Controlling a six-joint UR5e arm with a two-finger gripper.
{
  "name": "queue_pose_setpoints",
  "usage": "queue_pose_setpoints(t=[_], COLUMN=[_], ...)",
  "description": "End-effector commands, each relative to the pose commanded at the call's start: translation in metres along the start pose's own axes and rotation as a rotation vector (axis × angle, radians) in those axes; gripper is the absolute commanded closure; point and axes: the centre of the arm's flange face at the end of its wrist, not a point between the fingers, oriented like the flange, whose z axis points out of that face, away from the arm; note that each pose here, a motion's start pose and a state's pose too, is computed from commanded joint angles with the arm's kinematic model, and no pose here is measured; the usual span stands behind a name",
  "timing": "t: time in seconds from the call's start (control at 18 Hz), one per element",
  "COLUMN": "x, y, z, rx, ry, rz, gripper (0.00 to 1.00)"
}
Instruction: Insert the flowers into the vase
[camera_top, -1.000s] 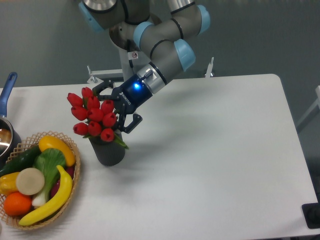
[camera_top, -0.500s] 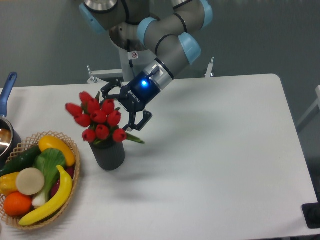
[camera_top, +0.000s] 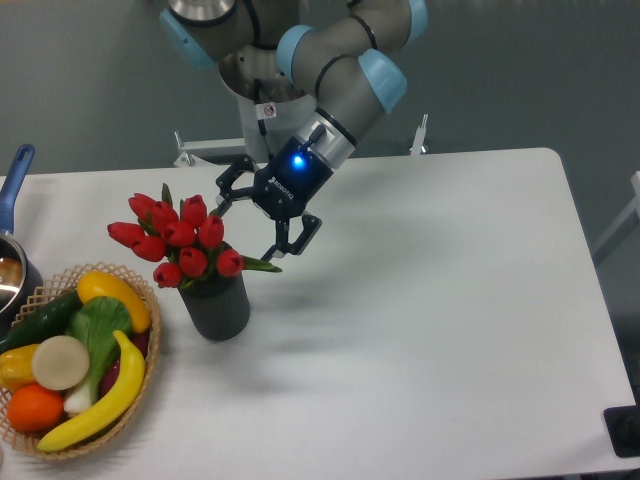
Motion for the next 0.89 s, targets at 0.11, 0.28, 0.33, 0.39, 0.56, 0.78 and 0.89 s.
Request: queue_pose_setpoints(t=[0.11, 0.28, 0.33, 0.39, 0.56, 0.78, 0.89], x=[-0.005, -0.016, -0.022, -0.029, -0.057, -0.093, -0.110], y=[-0.006, -0.010, -0.012, -0.018, -0.032, -0.041, -0.039], z=[-0.016, -0.032, -0.034, -0.041, -0.058, -0.078, -0.079], rx=[-0.127, -0.258, -0.264, -0.260, -0.295, -0.422, -0.451], ry=[-0.093, -0.185, -0.196, -0.214, -0.274, -0.304, -0.278], rz=[0.042, 0.068, 0.070, 0.077, 0.088, 0.043, 0.008], gripper=[0.00, 0.00, 0.00, 0.00, 0.00, 0.00, 0.00])
